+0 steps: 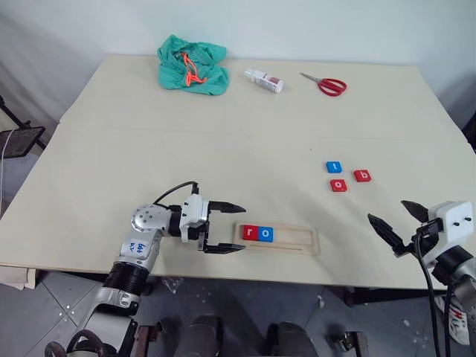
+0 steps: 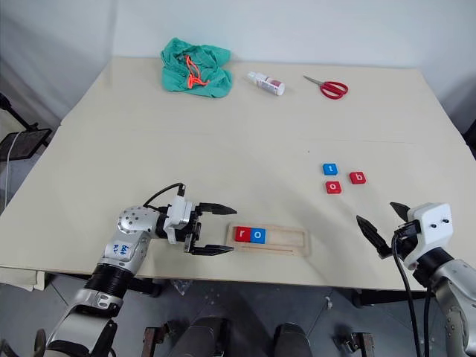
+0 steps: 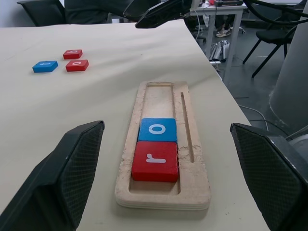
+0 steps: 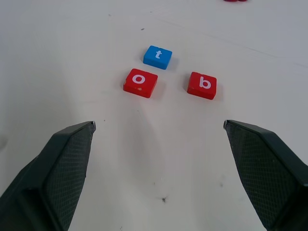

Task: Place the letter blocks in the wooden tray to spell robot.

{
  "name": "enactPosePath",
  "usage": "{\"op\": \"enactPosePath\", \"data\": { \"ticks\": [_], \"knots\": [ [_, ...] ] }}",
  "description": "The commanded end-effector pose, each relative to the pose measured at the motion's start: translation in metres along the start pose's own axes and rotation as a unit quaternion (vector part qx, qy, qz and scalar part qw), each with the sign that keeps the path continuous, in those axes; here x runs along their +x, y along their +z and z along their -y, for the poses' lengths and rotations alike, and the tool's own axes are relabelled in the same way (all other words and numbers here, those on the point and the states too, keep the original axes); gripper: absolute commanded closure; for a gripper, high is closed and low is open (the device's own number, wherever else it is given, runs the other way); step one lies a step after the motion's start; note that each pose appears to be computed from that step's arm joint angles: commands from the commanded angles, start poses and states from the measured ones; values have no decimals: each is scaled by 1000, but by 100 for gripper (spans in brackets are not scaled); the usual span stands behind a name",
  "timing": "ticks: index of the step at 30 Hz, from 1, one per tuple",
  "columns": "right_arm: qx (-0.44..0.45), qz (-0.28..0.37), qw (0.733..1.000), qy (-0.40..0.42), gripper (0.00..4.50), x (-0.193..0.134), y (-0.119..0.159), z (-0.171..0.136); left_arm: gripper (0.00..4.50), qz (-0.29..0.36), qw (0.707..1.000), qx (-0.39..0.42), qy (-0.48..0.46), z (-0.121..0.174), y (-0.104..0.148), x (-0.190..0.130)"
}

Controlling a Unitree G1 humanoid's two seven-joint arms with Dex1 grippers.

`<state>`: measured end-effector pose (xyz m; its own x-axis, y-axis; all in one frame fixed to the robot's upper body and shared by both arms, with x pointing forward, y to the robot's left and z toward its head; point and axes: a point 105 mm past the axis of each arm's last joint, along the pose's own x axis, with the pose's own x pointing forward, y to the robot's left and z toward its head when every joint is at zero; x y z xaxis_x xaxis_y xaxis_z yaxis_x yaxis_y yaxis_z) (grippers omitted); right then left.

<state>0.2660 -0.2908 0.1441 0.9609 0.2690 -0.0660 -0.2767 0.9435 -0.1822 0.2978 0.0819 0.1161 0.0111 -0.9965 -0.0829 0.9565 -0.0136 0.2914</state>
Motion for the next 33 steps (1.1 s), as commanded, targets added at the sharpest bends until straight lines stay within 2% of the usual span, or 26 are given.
{"op": "enactPosePath", "data": {
  "ticks": [1,8,17,33],
  "knots": [
    [18,-5,999,-28,0,17,5,13,6,3,1000,17,9,-2,6,-2],
    [67,-15,997,-44,0,68,8,32,6,9,1000,18,7,3,8,3],
    [65,-35,996,-46,0,120,13,43,6,11,1000,24,9,6,11,6],
    [72,-73,993,-61,0,133,-10,46,6,11,999,29,22,8,12,6]
  ]
}}
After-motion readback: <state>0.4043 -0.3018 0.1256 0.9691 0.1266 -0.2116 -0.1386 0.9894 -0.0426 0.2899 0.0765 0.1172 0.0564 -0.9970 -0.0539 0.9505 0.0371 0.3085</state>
